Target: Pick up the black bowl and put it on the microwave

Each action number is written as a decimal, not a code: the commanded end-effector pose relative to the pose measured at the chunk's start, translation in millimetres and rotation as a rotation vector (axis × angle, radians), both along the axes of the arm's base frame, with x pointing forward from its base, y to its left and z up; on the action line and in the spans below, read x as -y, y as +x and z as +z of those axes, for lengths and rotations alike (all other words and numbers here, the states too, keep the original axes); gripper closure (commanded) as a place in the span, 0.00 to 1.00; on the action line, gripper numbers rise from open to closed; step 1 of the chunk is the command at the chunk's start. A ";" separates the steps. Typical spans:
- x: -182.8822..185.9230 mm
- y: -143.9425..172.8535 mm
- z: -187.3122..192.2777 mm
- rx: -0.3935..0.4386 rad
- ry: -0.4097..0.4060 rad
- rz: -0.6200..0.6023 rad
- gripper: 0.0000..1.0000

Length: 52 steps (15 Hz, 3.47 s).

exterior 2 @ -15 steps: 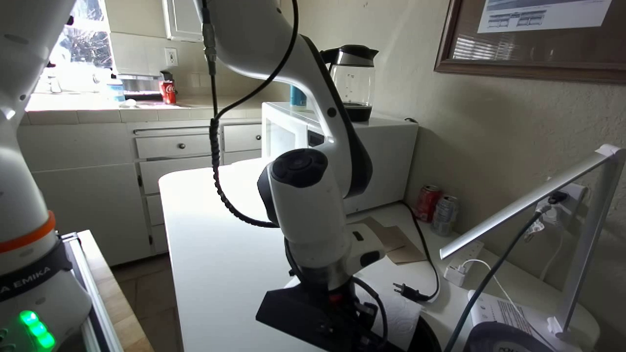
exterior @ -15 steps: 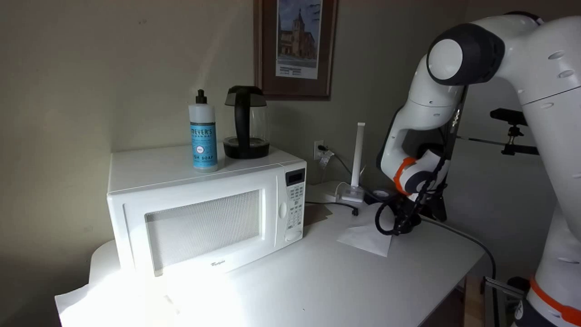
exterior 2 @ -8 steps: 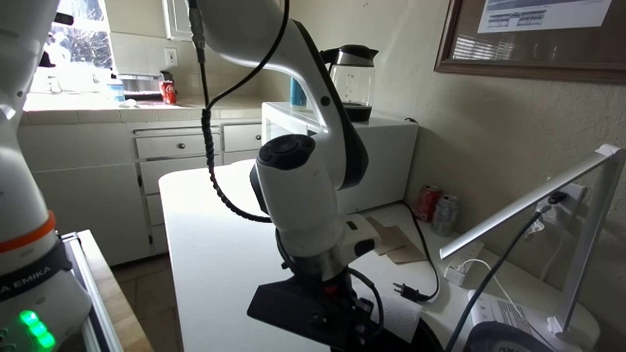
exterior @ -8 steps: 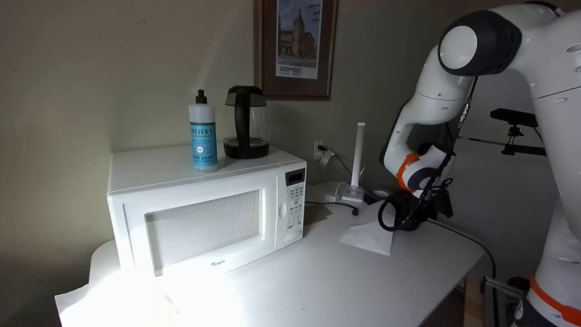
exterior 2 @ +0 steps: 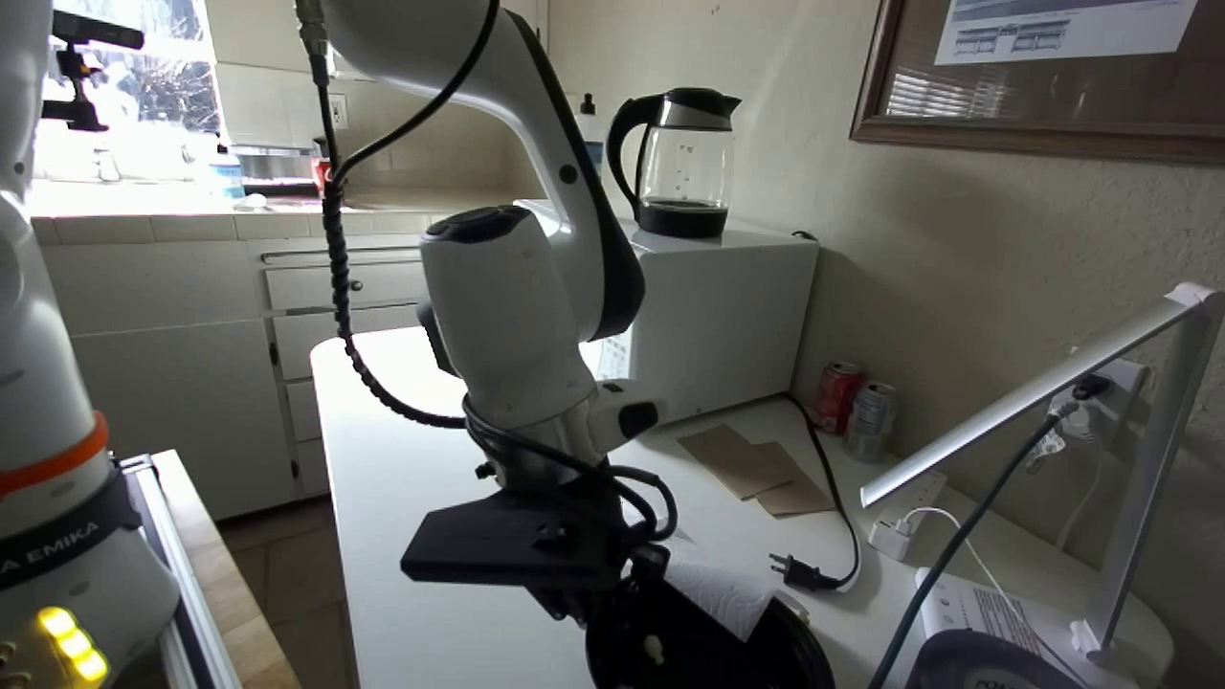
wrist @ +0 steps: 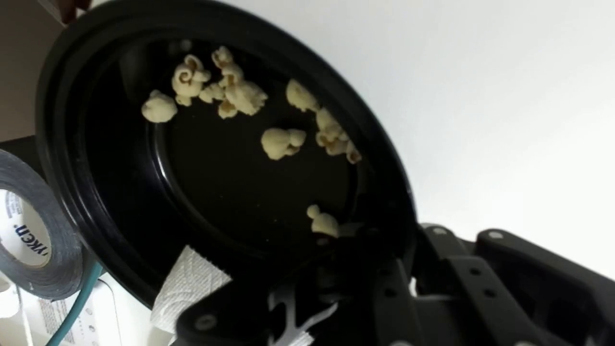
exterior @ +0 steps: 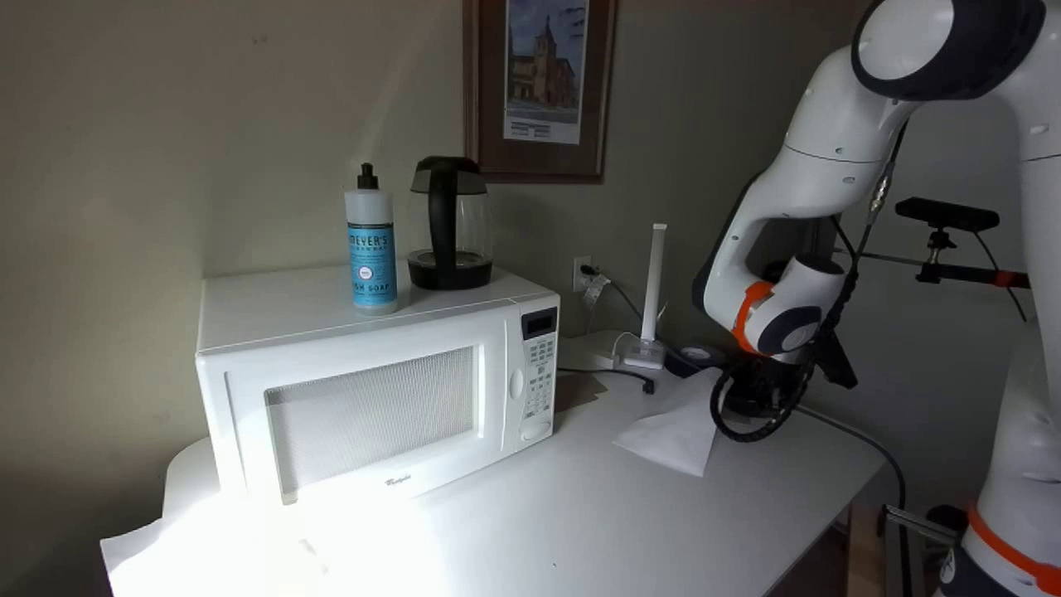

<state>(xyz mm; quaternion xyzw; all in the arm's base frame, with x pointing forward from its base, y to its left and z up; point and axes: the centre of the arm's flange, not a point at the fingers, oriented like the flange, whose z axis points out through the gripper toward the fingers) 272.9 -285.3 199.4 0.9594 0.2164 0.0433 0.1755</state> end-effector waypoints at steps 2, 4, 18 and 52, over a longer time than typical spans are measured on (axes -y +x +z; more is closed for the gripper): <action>-33.4 -15.9 40.0 -0.171 -0.204 0.067 0.99; -40.2 -22.7 56.7 -0.206 -0.302 0.076 0.99; -85.3 -9.2 160.4 0.152 -0.227 0.272 0.99; -428.2 172.0 210.1 0.489 0.406 1.508 0.99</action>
